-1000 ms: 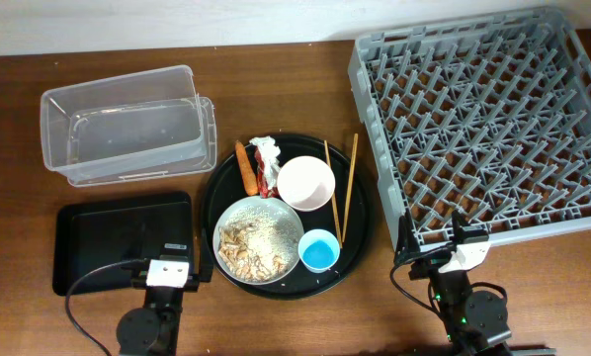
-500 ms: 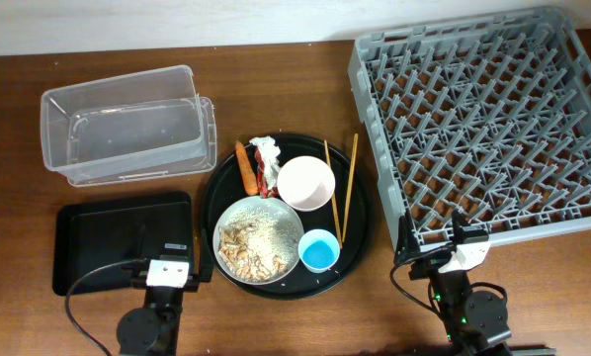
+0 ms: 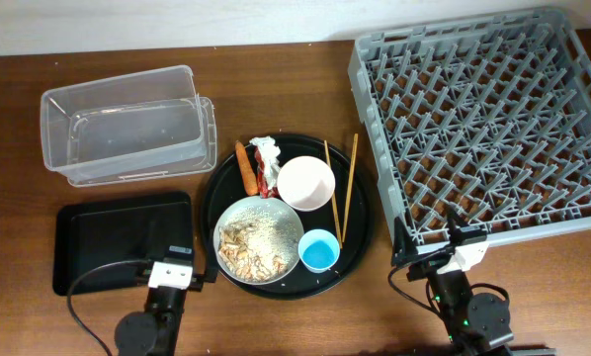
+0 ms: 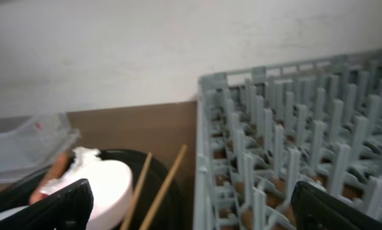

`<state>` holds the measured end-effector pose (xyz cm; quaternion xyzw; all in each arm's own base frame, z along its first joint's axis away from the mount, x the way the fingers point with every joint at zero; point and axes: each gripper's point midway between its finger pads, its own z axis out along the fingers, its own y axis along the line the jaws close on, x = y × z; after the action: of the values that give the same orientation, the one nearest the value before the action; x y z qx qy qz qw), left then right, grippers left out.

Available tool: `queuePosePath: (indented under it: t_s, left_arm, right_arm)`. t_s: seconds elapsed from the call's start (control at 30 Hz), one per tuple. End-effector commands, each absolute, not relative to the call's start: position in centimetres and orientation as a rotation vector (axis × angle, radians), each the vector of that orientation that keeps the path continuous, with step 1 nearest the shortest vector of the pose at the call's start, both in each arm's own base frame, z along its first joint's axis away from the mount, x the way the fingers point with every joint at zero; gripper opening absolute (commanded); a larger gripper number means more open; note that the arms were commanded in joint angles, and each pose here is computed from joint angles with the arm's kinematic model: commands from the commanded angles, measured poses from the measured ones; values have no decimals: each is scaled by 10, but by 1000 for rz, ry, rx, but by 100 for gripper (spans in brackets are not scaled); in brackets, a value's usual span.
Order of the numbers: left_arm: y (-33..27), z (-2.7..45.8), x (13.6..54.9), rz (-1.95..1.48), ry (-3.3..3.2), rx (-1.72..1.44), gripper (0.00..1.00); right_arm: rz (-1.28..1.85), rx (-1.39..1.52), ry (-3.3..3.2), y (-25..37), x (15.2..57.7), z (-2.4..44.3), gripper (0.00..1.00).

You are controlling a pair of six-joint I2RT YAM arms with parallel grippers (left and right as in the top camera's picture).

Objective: Sort waste into correct bins and load items into the dishwasher rack

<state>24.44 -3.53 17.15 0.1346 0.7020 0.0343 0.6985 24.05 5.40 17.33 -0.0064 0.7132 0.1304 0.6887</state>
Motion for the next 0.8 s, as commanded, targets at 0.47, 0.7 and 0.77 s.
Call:
queuePosePath:
  t_s: [0.47,0.7,0.77]
  left_arm:
    - [-143,340,326,-682,2192,463,99]
    - [-194,192,292,-316,2740,827,93]
    - [-213,169,282,-306,2789,928,77]
  right_arm:
    - [403,-195,2494,105,264,275,98]
    - [322,599,2604,3,281,252,98]
    - [306,698,2617,-14,272,247,98]
